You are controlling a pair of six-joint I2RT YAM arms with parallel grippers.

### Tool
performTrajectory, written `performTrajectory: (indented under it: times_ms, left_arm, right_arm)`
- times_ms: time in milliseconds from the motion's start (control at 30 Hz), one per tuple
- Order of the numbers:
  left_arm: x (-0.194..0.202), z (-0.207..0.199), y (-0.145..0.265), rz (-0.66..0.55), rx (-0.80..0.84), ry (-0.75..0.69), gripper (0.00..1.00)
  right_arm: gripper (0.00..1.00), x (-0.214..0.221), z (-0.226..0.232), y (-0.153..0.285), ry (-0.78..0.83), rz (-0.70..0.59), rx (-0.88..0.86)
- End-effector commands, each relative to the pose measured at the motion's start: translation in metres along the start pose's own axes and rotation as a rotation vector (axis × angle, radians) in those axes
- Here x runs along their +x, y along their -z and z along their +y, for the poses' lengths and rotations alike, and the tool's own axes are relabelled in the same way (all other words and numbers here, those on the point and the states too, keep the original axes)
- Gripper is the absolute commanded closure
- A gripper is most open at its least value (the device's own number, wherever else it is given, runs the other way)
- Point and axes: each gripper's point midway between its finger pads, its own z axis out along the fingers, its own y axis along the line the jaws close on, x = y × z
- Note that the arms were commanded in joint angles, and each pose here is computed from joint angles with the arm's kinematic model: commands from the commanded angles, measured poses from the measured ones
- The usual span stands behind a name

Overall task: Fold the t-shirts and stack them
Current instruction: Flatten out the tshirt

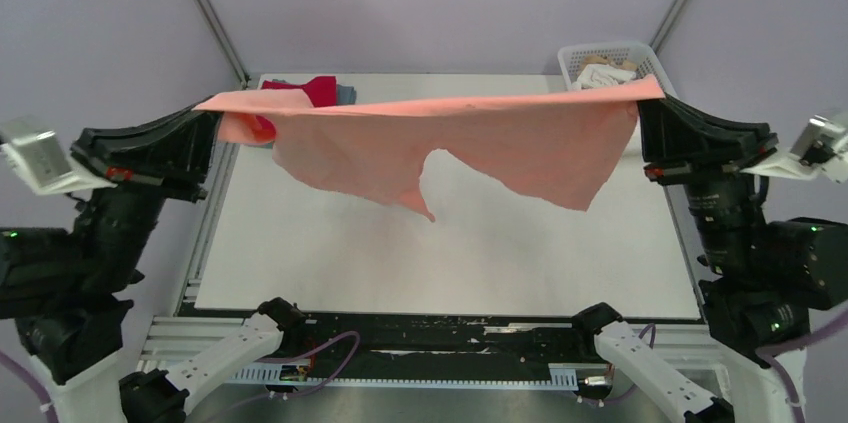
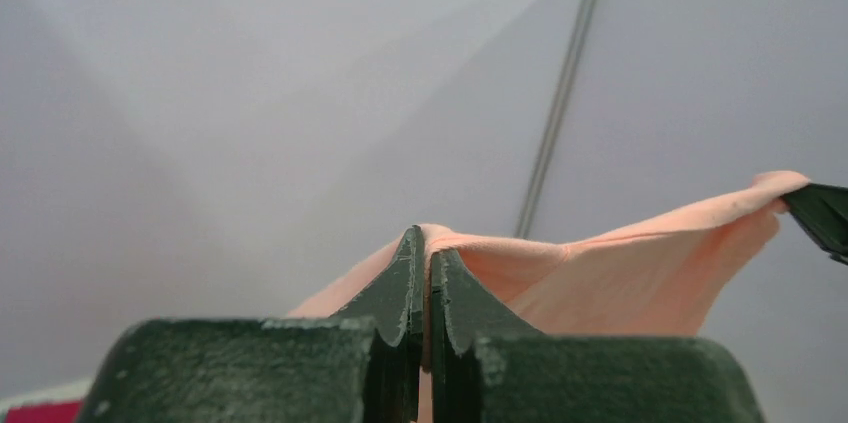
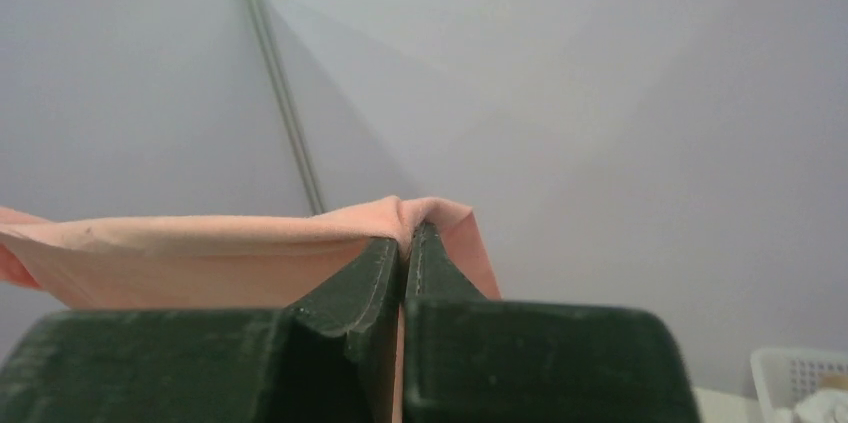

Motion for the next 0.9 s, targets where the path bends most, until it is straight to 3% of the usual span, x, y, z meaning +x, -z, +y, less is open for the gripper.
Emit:
performTrajectory:
  times_ms: [0, 167, 333, 467, 533, 600, 633, 667, 700, 733, 767, 800, 833, 867]
  left_arm:
    - [-0.025, -0.049, 0.018, 0.010, 0.285, -0.093, 1.00]
    - [-0.036, -0.061, 0.004, 0.012, 0.339, -0.132, 1.00]
    - [0.005, -0.027, -0.063, 0.087, 0.144, -0.219, 1.00]
    - [0.094, 0.033, -0.136, 0.248, -0.143, -0.380, 1.00]
    - [0.151, 0.058, -0.166, 0.355, -0.205, -0.472, 0.97]
    - [0.244, 0.097, -0.196, 0.548, -0.239, -0.493, 0.93]
    - [0.270, 0.107, -0.200, 0.608, -0.234, -0.492, 0.92]
    - [0.323, 0.127, -0.207, 0.727, -0.221, -0.490, 0.89]
    - [0.349, 0.137, -0.209, 0.779, -0.221, -0.498, 0.85]
    - [0.401, 0.160, -0.209, 0.887, -0.236, -0.523, 0.78]
    - [0.424, 0.168, -0.208, 0.937, -0.235, -0.533, 0.71]
    - [0.471, 0.180, -0.204, 1.035, -0.214, -0.548, 0.50]
    - [0.492, 0.185, -0.201, 1.078, -0.206, -0.553, 0.41]
    - [0.521, 0.193, -0.199, 1.135, -0.203, -0.559, 0.21]
  right_arm:
    - [1.00, -0.032, 0.034, 0.019, 0.031, -0.034, -0.164]
    - [1.00, -0.052, 0.030, 0.021, 0.059, -0.079, -0.124]
    - [1.00, -0.020, -0.021, -0.009, 0.114, -0.020, 0.120]
    - [1.00, 0.047, -0.084, -0.037, 0.205, 0.115, 0.398]
    - [1.00, 0.090, -0.116, -0.047, 0.261, 0.195, 0.529]
    - [1.00, 0.137, -0.151, -0.050, 0.315, 0.272, 0.674]
    - [1.00, 0.163, -0.169, -0.050, 0.335, 0.321, 0.723]
    - [1.00, 0.193, -0.185, -0.051, 0.326, 0.375, 0.750]
    - [1.00, 0.225, -0.204, -0.050, 0.319, 0.431, 0.769]
    - [0.99, 0.256, -0.221, -0.049, 0.301, 0.486, 0.781]
    - [0.97, 0.288, -0.237, -0.046, 0.288, 0.552, 0.793]
    - [0.91, 0.313, -0.252, -0.043, 0.280, 0.604, 0.812]
    - [0.87, 0.347, -0.269, -0.037, 0.288, 0.676, 0.845]
    - [0.86, 0.368, -0.281, -0.035, 0.295, 0.721, 0.864]
